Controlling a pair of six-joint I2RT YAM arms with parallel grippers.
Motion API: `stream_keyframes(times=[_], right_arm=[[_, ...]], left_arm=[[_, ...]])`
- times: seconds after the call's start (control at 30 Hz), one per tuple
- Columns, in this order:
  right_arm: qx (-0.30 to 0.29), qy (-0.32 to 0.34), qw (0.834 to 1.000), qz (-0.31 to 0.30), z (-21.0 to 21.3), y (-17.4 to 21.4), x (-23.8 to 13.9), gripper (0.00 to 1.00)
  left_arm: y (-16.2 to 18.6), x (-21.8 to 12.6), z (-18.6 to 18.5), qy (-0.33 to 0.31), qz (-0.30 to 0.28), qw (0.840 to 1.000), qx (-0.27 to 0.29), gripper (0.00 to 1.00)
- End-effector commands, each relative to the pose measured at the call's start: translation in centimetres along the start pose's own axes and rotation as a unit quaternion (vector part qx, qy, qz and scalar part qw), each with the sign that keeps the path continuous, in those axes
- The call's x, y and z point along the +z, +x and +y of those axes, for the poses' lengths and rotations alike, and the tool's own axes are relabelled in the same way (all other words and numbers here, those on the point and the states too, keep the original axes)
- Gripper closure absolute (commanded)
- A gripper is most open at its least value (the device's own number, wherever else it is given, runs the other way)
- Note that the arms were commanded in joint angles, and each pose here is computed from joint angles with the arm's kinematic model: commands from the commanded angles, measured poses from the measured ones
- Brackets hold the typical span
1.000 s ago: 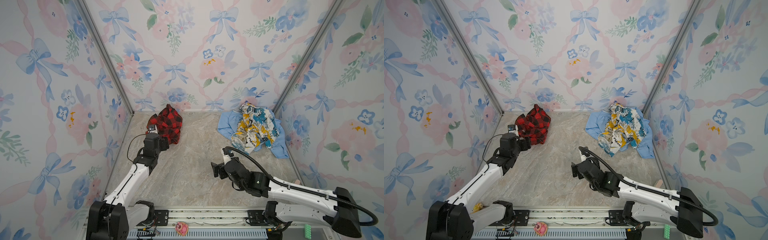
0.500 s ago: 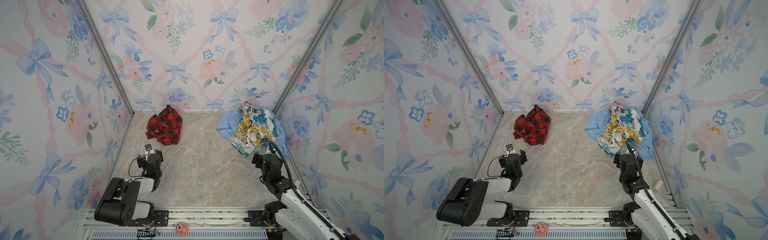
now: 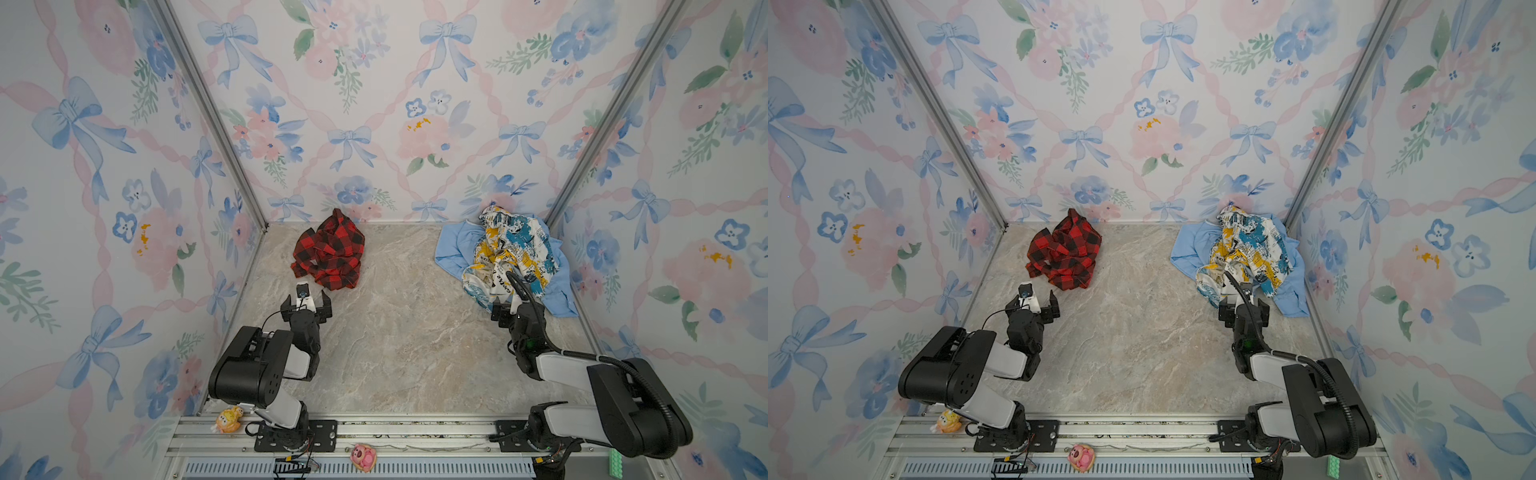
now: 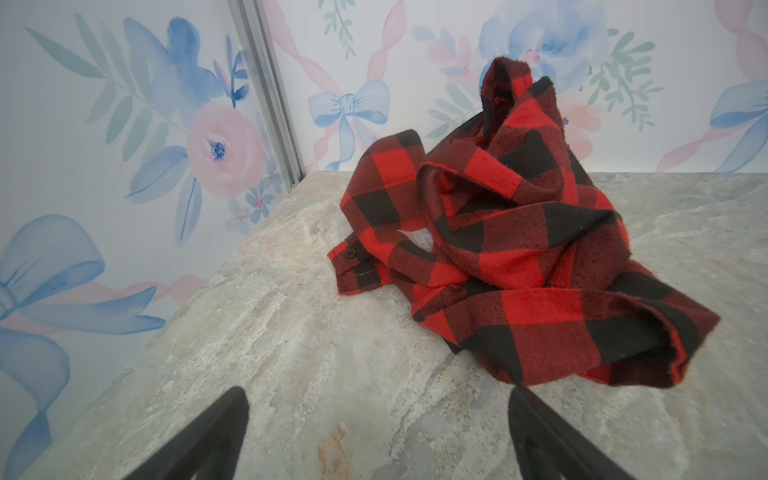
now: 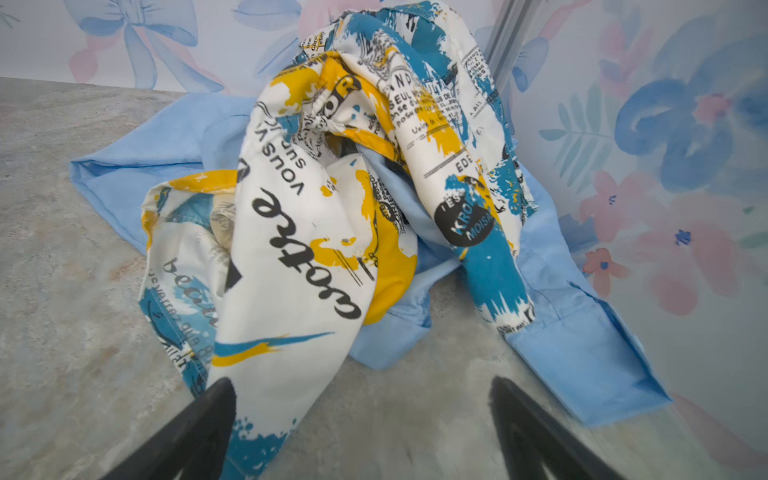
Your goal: Pick out a specific cloth from the pile
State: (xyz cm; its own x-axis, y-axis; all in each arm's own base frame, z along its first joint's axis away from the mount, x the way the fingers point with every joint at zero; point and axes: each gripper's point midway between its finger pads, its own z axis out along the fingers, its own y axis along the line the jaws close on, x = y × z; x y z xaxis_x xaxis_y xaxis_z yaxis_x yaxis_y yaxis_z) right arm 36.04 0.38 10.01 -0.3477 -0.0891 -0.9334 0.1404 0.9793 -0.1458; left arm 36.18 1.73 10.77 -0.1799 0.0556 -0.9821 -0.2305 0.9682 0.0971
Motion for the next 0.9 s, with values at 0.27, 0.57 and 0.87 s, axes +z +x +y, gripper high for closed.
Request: stream_keyframes(times=[0.27, 0.57, 0.87], right_arm=[[0.038, 0.013, 0.999, -0.014, -1.2, -1.0, 3.4, 0.03], [0.04, 0.011, 0.999, -0.015, -1.2, -1.1, 3.5, 0.03], [0.04, 0.011, 0.999, -0.015, -1.2, -1.1, 3.5, 0.03]], left_arm=[[-0.8, 0.4, -0.2, 0.008, -0.012, 1.0, 0.005, 0.02], [-0.7, 0.3, -0.3, 0.008, -0.012, 1.0, 0.004, 0.02], [-0.8, 0.5, -0.2, 0.01, -0.012, 1.0, 0.004, 0.02]])
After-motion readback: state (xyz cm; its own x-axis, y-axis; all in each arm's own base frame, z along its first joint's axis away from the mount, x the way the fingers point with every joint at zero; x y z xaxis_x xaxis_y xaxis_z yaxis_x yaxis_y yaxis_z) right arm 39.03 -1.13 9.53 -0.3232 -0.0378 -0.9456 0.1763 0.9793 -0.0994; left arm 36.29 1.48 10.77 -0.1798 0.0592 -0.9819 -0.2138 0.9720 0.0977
